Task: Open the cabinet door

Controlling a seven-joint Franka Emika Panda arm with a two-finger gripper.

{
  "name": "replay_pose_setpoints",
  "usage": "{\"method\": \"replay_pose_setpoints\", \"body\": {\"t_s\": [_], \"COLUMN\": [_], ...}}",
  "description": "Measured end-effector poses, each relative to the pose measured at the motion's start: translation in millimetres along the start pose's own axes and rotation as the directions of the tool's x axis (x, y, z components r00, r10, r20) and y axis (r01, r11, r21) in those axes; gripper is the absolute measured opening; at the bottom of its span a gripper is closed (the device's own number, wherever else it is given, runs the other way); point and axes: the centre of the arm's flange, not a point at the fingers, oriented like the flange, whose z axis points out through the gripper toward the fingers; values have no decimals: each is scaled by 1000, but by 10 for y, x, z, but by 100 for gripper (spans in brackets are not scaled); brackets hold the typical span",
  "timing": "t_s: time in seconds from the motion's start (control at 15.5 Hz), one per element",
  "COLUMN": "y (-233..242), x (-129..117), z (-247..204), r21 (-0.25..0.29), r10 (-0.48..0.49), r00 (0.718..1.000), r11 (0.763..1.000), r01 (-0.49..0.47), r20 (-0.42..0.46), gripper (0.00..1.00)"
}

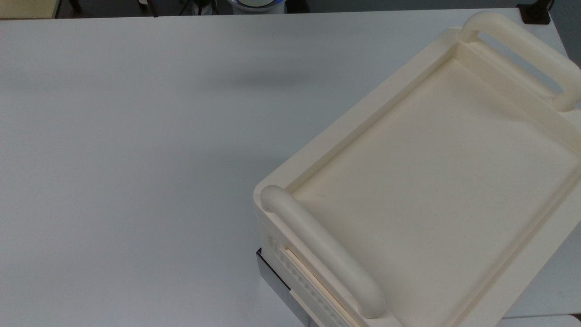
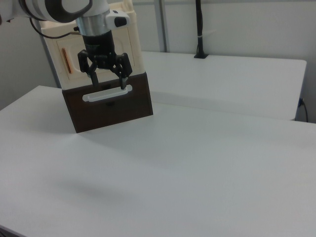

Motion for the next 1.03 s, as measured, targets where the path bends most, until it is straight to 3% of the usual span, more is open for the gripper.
{"method": "replay_pose_setpoints", "body": {"t_s": [0.13,0.26,0.71,0.9,1.03], "y": [-46,-179,-882,-1081,-1145], "x": [14,48,218,286,318], "z": [-1,-13,-143,-190,-221], "r21": [3,5,0,65,108], "r10": [-137,-263,-414,-417,-404], "r00": [991,965,907,894,889], "r11": [991,965,910,900,895], "r01": [137,263,415,431,433], "r20": [-2,-6,-73,-163,-217], "gripper": [100,100,97,64,59]}}
